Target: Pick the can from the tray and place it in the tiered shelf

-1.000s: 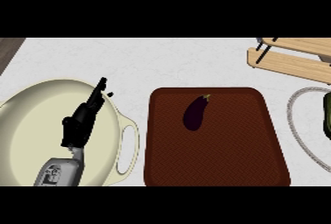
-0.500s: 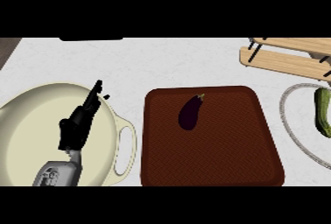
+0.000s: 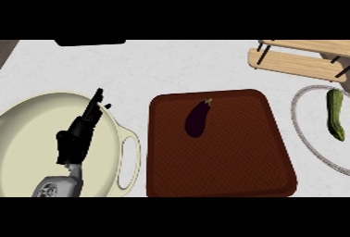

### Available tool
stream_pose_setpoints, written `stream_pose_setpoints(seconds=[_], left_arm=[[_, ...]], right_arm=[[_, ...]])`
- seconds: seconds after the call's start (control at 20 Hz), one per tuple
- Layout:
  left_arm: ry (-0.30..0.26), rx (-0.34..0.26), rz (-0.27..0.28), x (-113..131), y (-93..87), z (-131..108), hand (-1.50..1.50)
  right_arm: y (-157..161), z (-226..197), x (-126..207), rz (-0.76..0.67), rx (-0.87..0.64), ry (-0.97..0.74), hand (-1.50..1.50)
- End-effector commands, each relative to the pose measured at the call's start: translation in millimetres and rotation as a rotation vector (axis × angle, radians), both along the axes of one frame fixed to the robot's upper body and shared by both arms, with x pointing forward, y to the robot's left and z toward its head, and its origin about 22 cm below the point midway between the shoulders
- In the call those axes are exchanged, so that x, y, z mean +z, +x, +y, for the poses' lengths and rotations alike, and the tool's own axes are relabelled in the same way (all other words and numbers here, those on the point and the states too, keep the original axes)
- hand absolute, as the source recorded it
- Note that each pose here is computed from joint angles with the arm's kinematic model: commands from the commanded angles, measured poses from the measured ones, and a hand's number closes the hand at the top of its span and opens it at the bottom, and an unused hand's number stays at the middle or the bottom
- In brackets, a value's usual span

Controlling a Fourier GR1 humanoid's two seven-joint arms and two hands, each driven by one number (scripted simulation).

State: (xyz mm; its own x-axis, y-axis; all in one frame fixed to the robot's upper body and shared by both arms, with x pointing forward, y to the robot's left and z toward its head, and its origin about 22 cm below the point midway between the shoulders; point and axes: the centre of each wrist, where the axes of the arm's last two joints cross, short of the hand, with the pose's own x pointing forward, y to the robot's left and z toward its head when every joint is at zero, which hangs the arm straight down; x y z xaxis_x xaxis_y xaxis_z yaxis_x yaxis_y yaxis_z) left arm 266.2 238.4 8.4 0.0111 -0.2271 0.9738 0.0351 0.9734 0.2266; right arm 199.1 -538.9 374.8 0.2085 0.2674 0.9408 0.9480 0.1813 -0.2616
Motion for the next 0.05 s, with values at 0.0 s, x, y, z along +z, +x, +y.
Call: stream_pose_setpoints(seconds=[0.0], left_arm=[[0.013,0.012,-0.003,6.8,5.3,5.3,0.00]], right_arm=[[-59.2,-7.9,3.9,0.029,0.030,-0.015,-1.50]])
